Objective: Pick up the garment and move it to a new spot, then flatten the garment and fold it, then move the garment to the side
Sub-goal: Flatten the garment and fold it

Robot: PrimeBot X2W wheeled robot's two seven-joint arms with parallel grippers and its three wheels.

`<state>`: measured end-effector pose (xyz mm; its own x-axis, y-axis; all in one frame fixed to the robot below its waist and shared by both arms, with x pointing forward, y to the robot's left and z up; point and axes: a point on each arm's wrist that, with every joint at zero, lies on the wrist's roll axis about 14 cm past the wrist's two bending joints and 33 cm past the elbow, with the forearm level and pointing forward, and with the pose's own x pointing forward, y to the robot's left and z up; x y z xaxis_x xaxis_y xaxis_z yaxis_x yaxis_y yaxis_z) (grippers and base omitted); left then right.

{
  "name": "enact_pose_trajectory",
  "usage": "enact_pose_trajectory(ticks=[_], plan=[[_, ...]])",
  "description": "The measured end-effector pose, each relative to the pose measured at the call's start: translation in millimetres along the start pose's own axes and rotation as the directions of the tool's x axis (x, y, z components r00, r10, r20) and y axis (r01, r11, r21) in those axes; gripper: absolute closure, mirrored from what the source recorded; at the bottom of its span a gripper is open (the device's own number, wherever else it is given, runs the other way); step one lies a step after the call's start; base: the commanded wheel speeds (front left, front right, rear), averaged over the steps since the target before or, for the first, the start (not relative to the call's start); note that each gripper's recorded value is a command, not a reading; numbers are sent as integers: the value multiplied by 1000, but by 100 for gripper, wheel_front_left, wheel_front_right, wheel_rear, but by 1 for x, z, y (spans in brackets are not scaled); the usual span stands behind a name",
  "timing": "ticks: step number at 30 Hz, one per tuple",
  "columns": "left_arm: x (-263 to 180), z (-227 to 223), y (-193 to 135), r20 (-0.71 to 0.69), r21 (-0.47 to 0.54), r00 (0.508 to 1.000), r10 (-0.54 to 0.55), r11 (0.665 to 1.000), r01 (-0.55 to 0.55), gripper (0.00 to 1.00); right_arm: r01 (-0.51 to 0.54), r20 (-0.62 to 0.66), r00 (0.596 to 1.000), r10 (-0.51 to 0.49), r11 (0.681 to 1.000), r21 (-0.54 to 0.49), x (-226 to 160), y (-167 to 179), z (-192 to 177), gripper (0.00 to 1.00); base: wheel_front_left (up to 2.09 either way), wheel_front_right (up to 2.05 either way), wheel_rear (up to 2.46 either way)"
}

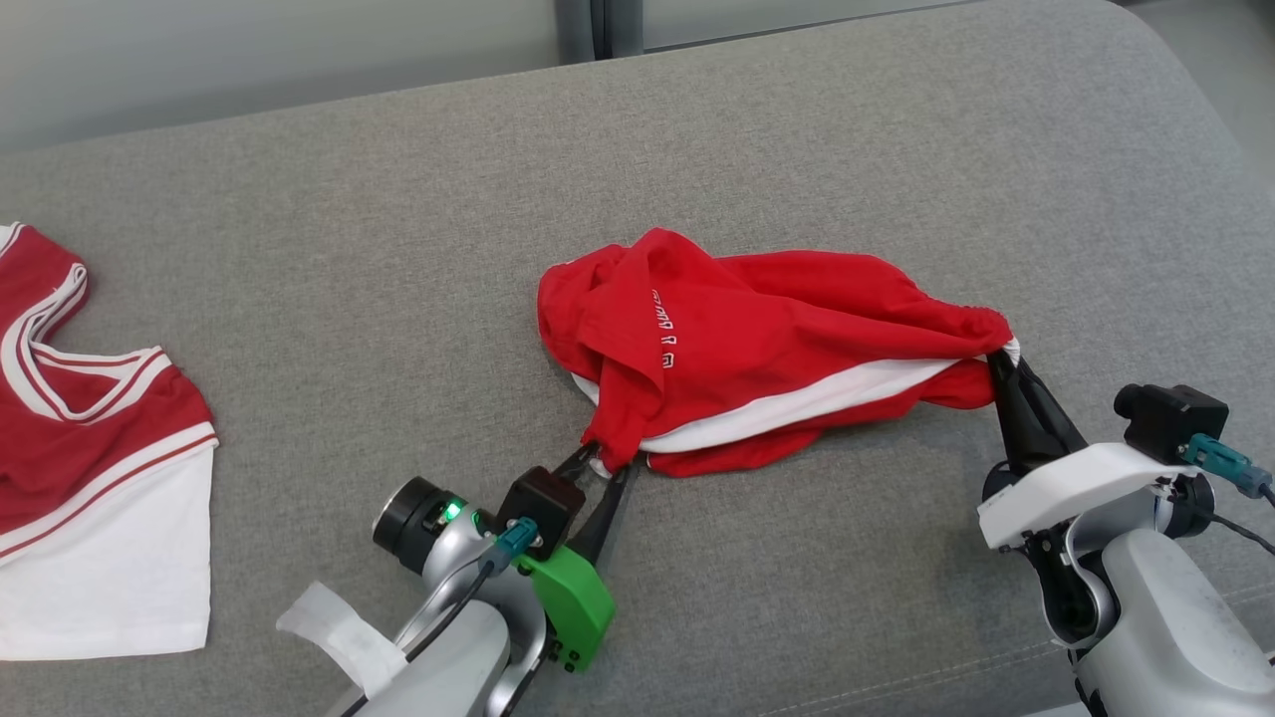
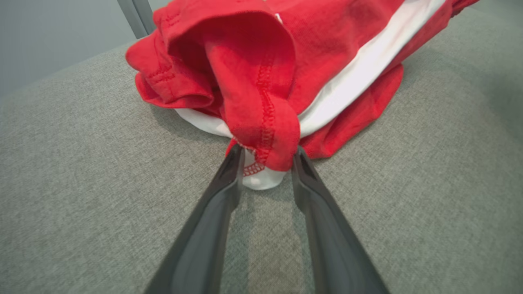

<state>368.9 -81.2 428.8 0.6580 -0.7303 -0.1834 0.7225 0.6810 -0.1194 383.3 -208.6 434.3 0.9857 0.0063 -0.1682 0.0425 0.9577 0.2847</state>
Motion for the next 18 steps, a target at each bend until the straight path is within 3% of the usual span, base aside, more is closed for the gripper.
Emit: enact_pose_trajectory(ticks=[3, 7, 9, 14, 18], plan=[[2, 6, 0, 17, 11, 1000, 6, 1000, -6, 69, -2, 2, 1000, 2, 1000, 7, 0, 1, 0, 100, 0, 0, 0], [4, 15, 1, 42, 16, 999, 11, 1000, -12, 68, -12, -2, 1000, 12, 1000, 5, 1, 4, -1, 100, 0, 0, 0], [5, 19, 3, 55, 11, 998, 20, 1000, -20, 71, -14, -3, 1000, 14, 1000, 4, 1, 5, -1, 100, 0, 0, 0], [8, 34, 18, 98, -25, 992, 75, 997, -73, 100, -15, 3, 1000, 15, 1000, 8, 3, 5, 1, 100, 0, 0, 0], [10, 43, 22, 122, -34, 989, 86, 996, -82, 100, -9, 12, 1000, 8, 1000, 13, 3, 3, 4, 100, 0, 0, 0]])
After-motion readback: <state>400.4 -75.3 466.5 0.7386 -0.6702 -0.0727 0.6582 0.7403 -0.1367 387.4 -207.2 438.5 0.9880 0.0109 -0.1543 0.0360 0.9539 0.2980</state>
